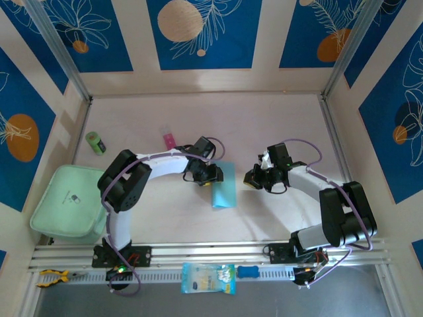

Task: Fold a paper plane with a square sheet of paper (pick it up from the middle)
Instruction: First fold the square sheet of paper in half at the center of the table.

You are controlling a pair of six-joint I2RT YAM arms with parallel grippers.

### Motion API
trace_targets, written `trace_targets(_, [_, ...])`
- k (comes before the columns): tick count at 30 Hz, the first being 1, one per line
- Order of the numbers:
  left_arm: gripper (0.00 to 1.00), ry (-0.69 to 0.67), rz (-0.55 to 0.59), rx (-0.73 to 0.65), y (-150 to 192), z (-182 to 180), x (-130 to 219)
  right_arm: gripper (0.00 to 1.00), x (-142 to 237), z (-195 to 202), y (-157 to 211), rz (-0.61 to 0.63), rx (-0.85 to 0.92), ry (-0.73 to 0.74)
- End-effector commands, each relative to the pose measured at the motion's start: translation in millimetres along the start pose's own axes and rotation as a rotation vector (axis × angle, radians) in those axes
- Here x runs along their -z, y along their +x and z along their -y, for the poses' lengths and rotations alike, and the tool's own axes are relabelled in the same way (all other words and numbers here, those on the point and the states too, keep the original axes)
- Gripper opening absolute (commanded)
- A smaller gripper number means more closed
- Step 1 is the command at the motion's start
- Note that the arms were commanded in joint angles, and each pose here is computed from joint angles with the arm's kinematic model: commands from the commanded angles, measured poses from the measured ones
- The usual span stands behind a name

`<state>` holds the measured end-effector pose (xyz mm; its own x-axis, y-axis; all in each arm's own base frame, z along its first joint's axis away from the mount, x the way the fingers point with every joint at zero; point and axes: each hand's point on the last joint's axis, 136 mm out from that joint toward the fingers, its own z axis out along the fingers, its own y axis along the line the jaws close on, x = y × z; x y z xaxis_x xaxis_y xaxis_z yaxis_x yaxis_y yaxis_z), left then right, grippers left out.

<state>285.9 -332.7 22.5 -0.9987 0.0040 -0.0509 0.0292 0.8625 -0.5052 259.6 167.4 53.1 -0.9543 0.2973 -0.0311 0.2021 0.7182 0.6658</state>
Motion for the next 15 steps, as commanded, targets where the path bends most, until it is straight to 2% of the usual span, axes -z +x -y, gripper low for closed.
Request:
trace_targets(1, [0.45, -0.215, -0.044, 0.043, 14.4, -58.6, -18.0, 0.09, -3.0, 1.8, 3.6, -0.023, -0.016, 0.009])
trace_targets(5, [0.48, -0.215, -0.047, 0.045, 14.3, -59.0, -19.1, 0.09, -2.9, 0.8, 2.8, -0.022, -0.016, 0.005])
trace_targets(15, [0.46, -0.237, -0.060, 0.038, 16.1, -63.3, -21.6, 0.09, -4.2, -0.5, 1.9, -0.029, -0.011, 0.003])
